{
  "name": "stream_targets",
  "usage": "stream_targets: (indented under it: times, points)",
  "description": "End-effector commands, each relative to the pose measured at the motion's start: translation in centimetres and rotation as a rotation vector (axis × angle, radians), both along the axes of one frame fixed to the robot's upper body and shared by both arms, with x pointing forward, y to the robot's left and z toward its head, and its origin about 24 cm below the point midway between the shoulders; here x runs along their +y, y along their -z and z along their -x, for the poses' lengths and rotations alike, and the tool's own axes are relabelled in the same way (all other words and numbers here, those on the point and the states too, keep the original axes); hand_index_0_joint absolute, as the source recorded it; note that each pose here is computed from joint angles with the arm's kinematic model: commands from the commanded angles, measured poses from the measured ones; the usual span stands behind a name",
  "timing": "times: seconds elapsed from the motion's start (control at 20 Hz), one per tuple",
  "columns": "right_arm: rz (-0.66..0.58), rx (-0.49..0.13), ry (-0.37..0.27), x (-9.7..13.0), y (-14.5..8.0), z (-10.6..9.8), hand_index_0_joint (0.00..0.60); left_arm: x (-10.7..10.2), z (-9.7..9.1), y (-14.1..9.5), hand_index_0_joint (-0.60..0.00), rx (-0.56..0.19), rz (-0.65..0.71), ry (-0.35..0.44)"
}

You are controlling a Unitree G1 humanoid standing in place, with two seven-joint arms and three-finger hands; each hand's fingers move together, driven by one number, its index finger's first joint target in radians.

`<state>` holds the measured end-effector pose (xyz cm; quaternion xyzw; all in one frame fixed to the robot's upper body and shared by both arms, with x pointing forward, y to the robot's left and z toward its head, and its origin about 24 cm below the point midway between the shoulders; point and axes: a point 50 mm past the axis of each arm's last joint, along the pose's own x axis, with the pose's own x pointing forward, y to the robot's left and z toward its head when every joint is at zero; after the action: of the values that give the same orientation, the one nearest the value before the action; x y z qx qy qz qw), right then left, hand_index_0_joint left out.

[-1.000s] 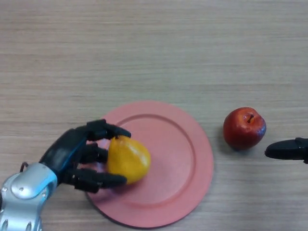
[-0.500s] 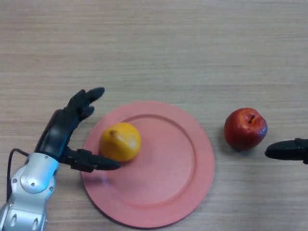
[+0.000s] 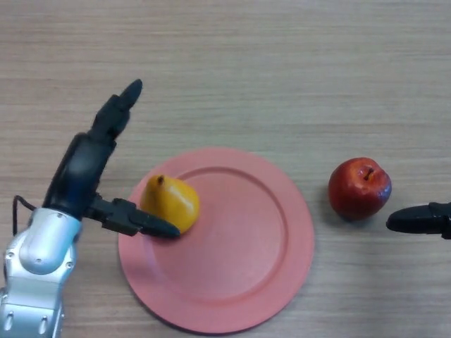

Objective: Pick up the yellow pear and place it on the plate

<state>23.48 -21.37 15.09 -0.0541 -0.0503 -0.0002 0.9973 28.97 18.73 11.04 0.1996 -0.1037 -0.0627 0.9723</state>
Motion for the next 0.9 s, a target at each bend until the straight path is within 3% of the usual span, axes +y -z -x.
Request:
stream_targets:
  times: [0.05,0.2,0.3,0.45,0.65,0.9]
  points:
    - [0.06,-0.246,-0.007,-0.3,-3.8,0.8,0.0,2.8,0.8,-5.2,0.0,-0.261,0.06,-0.078]
    - [0.05,-0.247,-0.011,-0.1,-3.8,0.7,0.0,4.1,2.3,-7.2,0.0,-0.297,0.199,-0.054]
    - [0.053,-0.247,-0.011,0.0,-3.8,0.6,0.0,4.4,3.3,-7.9,0.0,-0.346,0.223,-0.036]
    - [0.056,-0.258,-0.018,0.0,-3.9,0.6,0.0,5.2,4.1,-8.4,0.0,-0.357,0.254,-0.022]
    - [0.046,-0.259,-0.014,0.0,-3.5,0.6,0.0,5.5,4.6,-8.4,0.0,-0.303,0.336,-0.016]
    - [0.035,-0.24,-0.034,0.1,-3.3,0.3,0.0,5.9,4.8,-7.9,0.0,-0.248,0.333,-0.025]
